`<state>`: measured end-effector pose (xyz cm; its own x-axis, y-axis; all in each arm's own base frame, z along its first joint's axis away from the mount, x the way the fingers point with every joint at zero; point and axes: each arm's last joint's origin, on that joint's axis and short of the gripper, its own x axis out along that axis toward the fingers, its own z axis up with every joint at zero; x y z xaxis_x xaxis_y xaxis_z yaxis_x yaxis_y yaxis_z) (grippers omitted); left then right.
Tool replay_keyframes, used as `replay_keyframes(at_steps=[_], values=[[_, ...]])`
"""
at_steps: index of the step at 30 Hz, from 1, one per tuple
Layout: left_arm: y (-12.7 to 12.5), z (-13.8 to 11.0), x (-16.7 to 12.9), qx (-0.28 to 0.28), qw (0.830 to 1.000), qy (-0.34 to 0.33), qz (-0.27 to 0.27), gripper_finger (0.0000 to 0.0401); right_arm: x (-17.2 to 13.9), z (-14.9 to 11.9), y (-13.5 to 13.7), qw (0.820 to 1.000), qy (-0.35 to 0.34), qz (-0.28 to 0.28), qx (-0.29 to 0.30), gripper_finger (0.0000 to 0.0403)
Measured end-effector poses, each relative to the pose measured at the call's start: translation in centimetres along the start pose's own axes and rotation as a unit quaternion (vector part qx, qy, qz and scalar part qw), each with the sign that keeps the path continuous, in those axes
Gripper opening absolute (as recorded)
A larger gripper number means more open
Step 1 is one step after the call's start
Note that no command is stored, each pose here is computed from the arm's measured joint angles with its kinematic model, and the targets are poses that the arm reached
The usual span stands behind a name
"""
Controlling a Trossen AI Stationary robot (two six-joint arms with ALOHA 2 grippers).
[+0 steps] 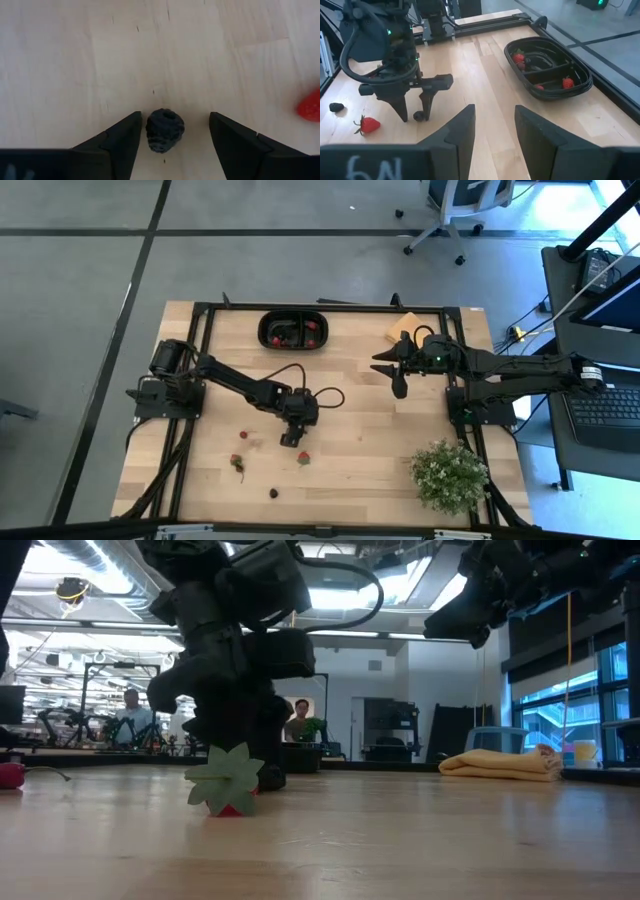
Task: Pick and placing Produce into tupperware
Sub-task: Put the top blackberry into the black bin
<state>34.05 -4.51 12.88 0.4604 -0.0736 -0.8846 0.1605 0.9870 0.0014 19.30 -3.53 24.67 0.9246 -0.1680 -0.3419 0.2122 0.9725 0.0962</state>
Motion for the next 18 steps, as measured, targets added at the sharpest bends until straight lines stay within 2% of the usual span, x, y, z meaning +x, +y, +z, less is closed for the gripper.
replay_keyframes(at_steps=[18], values=[[0.3, -0.04, -0.16, -0.002, 1.0, 0.003, 0.028, 0.0098, 0.0, 0.0, 0.0, 1.0, 0.0, 0.0, -0.002, 0.0141]])
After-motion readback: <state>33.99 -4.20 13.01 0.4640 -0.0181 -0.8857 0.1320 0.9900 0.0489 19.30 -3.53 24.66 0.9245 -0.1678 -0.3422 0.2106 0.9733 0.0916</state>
